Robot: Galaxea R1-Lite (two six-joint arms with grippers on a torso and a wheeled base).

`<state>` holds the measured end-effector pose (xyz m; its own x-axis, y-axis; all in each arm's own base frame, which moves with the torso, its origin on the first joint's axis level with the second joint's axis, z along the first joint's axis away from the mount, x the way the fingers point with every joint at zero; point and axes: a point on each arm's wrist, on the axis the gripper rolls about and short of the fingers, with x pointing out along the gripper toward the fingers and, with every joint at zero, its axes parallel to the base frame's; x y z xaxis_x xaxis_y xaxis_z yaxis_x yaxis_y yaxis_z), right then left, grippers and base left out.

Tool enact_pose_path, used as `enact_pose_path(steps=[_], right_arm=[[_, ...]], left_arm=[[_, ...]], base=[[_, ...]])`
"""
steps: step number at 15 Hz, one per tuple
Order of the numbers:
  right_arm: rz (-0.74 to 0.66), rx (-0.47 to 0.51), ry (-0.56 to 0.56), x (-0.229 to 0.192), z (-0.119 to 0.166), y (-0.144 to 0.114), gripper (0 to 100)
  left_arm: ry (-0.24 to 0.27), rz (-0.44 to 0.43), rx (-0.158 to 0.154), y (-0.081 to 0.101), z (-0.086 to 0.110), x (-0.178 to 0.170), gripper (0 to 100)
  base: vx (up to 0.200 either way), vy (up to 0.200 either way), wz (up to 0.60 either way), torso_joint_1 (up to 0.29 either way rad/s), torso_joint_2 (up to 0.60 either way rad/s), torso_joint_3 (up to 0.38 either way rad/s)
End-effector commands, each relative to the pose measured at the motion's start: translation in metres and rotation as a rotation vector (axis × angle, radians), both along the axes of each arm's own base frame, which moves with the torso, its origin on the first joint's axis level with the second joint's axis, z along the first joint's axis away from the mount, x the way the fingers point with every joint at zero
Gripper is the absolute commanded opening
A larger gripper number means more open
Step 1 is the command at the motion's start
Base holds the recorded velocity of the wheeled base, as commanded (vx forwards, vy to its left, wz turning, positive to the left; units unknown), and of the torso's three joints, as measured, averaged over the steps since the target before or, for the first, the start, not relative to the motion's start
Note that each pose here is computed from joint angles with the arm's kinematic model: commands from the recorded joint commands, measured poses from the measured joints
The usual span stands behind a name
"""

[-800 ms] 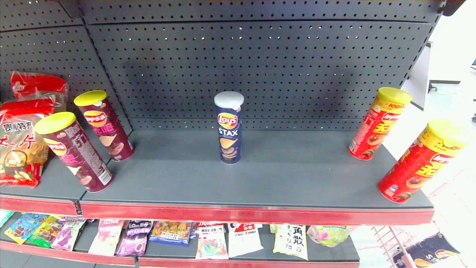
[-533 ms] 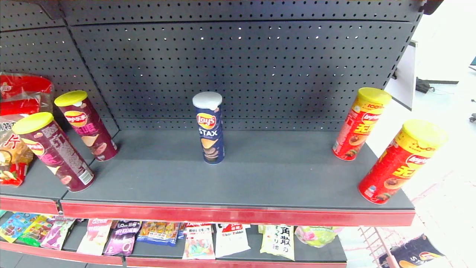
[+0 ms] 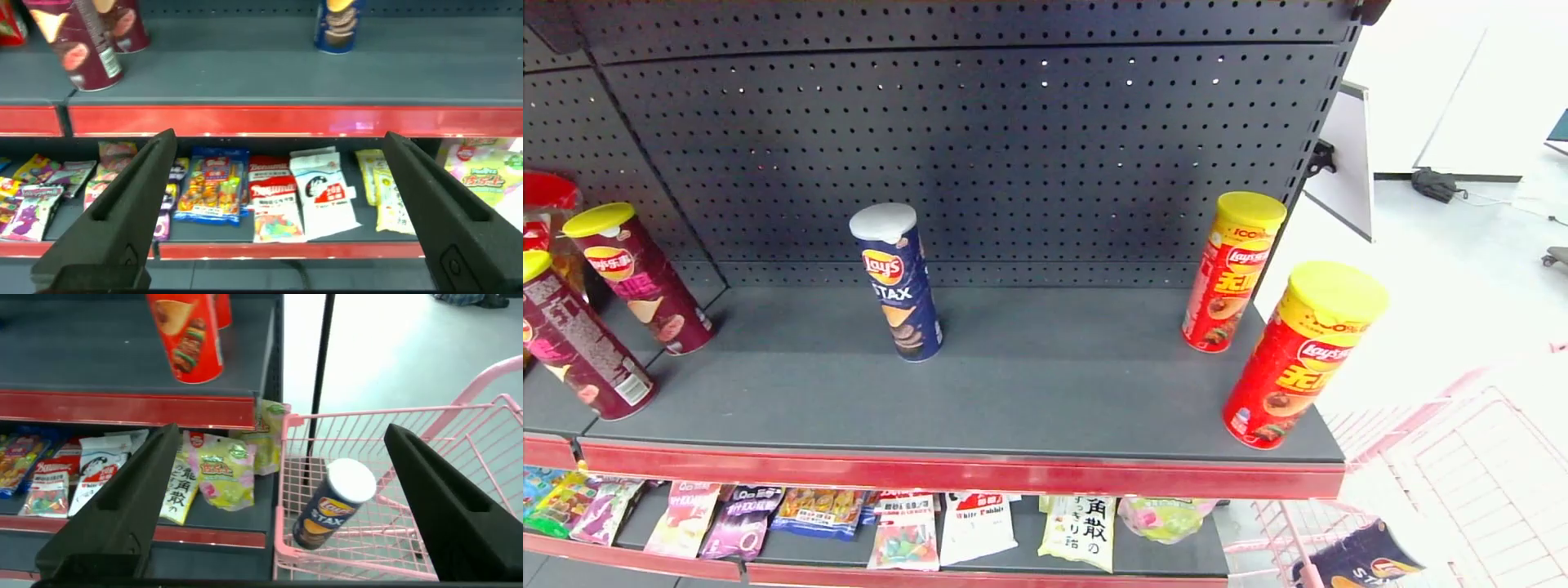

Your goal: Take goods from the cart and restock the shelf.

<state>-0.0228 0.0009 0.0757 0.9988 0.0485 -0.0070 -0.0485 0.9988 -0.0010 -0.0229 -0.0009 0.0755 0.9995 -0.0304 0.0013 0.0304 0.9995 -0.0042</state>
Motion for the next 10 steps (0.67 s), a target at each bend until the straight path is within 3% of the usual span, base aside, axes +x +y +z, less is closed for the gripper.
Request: enact_pose_path(steps=[1,3,10], right_arm=[[0.001,0.0,-0.001,-0.0001,0.0001,0.0,100],[0.001,0.0,-0.001,-0.0001,0.0001,0.0,100],[0.001,0.0,-0.001,-0.0001,0.0001,0.0,100]], left_arm=[[0.001,0.0,0.0,0.0,0.0,0.0001,100],[0.001,0.0,0.0,0.0,0.0,0.0001,100],[0.001,0.0,0.0,0.0,0.0,0.0001,100]], base=[[0.0,0.0,0.0,0.0,0.0,0.0],[0.0,0.0,0.0,0.0,0.0,0.0],[0.0,0.0,-0.6,0.004,0.01,0.002]])
